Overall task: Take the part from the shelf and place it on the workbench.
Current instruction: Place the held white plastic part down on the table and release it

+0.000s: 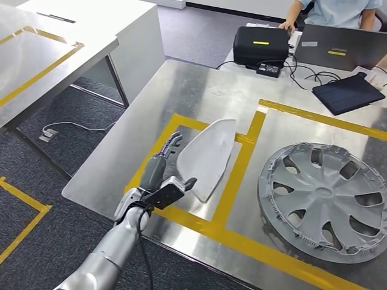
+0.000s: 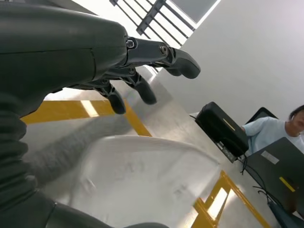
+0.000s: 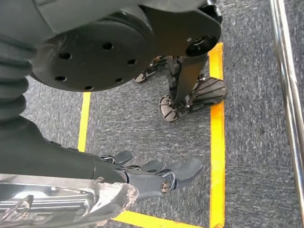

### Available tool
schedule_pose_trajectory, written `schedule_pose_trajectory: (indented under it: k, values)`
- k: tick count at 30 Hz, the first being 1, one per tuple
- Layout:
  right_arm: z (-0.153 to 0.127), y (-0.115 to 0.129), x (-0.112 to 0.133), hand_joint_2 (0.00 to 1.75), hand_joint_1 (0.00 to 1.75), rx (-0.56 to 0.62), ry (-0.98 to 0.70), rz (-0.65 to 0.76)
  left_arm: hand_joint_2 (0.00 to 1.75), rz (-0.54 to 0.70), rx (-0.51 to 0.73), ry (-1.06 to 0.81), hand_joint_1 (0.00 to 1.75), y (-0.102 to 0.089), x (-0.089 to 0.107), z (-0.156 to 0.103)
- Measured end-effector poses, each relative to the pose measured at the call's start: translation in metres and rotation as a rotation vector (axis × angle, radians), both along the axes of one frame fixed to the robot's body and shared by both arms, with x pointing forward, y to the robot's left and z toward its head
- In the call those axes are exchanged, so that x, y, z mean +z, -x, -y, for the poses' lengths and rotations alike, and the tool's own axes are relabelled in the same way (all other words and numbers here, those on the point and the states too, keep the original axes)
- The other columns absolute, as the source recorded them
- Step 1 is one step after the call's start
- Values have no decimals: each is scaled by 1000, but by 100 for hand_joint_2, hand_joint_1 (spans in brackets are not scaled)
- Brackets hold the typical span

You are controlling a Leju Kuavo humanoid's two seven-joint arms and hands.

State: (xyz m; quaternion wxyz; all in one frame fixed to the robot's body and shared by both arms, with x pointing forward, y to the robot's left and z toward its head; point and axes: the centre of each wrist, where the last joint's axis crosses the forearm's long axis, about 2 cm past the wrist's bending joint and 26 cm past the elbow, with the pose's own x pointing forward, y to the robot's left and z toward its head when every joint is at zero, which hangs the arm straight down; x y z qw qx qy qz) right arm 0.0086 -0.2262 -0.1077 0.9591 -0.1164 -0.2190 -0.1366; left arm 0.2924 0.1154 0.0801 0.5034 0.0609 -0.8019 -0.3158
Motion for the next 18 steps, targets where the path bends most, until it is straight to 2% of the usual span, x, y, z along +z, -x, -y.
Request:
schedule_pose_trajectory:
  k: [9,18]
  values:
    - [-1,2,0,0,0,5,-6,-1,0,-15,14,70,0,10,-6,0]
    - [-4,3,0,0,0,-10,-37,38,0,-15,71,149,0,17,-11,-11]
